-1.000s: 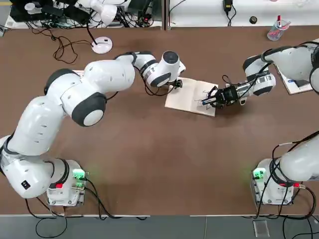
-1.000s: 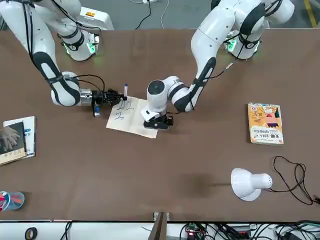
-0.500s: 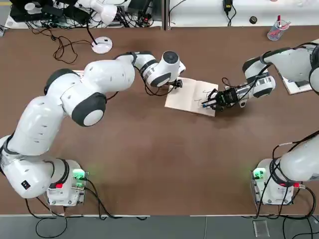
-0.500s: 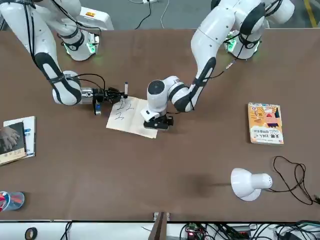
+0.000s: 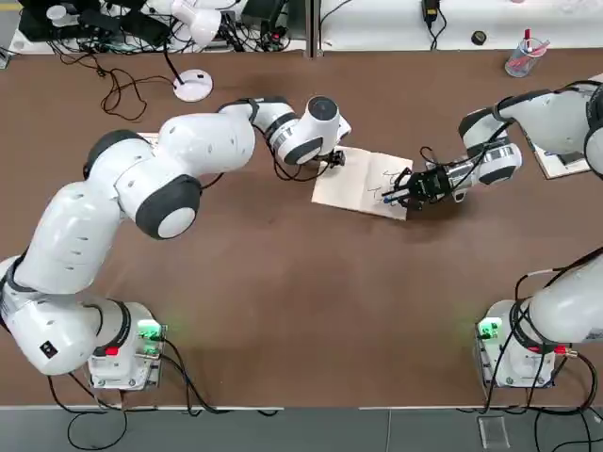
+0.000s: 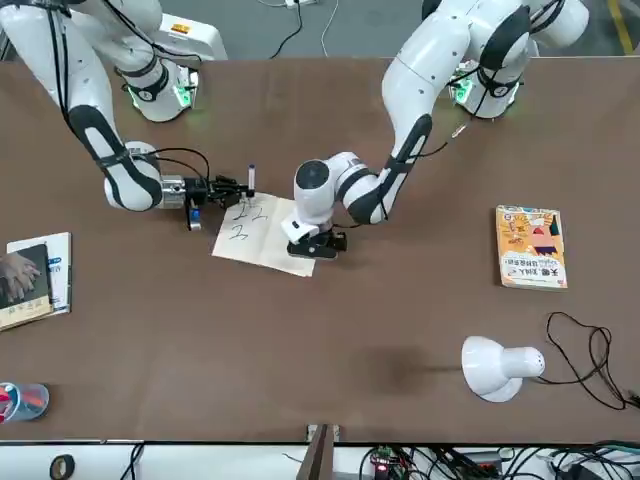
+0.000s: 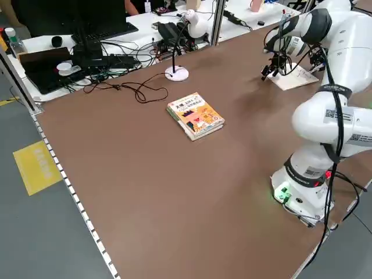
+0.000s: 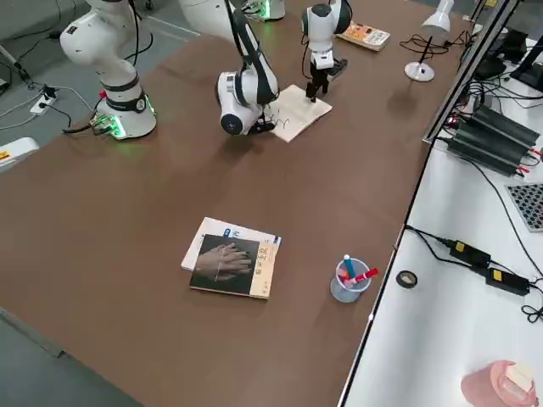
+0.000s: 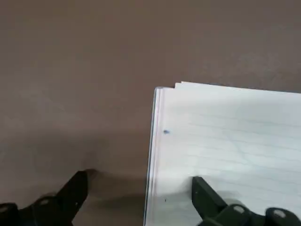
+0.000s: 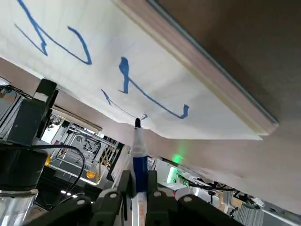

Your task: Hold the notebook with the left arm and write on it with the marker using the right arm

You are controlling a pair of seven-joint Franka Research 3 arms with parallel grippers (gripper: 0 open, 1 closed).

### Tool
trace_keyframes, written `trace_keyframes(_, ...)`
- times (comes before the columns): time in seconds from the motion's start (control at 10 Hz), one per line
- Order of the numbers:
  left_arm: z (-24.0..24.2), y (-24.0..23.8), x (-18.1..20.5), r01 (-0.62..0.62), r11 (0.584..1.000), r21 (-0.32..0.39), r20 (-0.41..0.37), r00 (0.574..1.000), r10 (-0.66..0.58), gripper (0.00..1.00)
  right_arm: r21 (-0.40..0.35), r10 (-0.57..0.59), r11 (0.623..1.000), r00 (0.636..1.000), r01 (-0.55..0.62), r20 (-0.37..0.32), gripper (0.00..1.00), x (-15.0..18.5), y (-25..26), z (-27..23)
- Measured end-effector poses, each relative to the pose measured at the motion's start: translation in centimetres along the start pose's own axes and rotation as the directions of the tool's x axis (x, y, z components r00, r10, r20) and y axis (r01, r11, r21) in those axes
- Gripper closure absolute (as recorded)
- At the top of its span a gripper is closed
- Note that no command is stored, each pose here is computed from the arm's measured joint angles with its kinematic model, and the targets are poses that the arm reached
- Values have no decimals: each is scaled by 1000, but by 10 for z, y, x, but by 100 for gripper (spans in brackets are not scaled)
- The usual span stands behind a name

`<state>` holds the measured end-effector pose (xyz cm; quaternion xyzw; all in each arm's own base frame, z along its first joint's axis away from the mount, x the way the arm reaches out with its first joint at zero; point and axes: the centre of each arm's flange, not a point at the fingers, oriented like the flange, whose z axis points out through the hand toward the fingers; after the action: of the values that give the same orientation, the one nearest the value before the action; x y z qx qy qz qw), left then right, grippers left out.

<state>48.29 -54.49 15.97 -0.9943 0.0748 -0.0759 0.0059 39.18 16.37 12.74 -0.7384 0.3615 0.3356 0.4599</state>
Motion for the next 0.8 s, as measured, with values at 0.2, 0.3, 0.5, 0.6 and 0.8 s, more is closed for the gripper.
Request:
trace_keyframes(0.2,0,0,0,0,1000,0,0,1000,0,0,-2,-4,1000,1000,4,-9,83,2,1,-1)
trace_keyframes(0.3,0,0,0,0,1000,0,0,1000,0,0,-3,-6,1000,1000,6,-14,83,3,2,-1)
trace_keyframes(0.5,0,0,0,0,1000,0,0,1000,0,0,-5,-14,1000,1000,14,-16,83,4,4,-1)
trace_keyframes(0.6,0,0,0,0,1000,0,0,1000,0,0,-6,-14,1000,1000,14,-16,83,5,5,-1)
trace_keyframes(0.8,0,0,0,0,1000,0,0,1000,0,0,-7,-12,1000,1000,12,-16,83,6,6,0)
